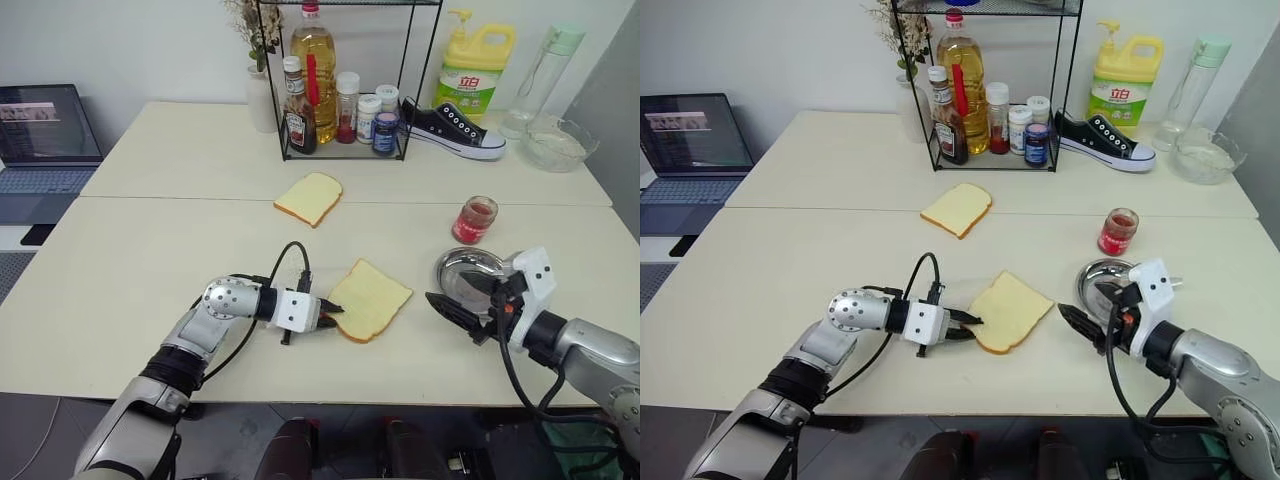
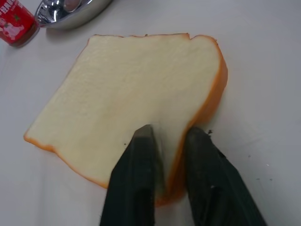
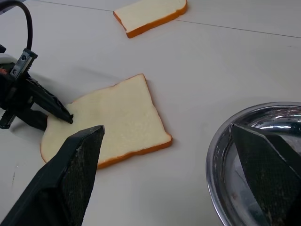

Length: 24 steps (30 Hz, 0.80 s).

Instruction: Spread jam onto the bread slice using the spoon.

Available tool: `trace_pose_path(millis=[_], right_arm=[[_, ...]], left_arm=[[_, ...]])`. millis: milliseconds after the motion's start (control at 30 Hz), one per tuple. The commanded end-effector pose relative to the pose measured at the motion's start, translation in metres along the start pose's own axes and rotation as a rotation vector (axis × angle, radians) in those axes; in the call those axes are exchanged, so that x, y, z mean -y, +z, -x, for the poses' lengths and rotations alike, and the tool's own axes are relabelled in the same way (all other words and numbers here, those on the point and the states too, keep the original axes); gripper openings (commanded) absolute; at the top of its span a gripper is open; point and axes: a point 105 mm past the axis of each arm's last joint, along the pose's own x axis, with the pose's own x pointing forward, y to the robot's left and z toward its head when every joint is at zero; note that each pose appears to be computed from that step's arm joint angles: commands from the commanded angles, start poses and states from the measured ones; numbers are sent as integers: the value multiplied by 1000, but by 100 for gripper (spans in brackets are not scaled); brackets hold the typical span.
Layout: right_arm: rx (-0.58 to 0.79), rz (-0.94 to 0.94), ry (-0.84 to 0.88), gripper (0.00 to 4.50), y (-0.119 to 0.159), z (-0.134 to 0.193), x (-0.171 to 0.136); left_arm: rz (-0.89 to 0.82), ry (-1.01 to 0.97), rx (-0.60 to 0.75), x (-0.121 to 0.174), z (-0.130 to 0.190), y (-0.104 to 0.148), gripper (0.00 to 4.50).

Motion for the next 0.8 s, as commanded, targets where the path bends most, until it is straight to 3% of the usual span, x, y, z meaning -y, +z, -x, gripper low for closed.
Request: trace_pose_path(millis=[33,300,433,567,800], right_arm=[[38,29,-13,450,8,7,1],[53,-34,-170,450,7,49,36],[78,-111,-292,450,1,75,62],[109,-180,-431,450,-10,84,91],[212,-346,-558,450,-25,75,126]], left_arm=[[67,34,36,-9,16,6,199],[316,-33,101,-12,61,35,446],[408,19,185,-34,64,64,446],[411,161,301,-66,37,89,446],[406,176,366,-73,-3,105,446]])
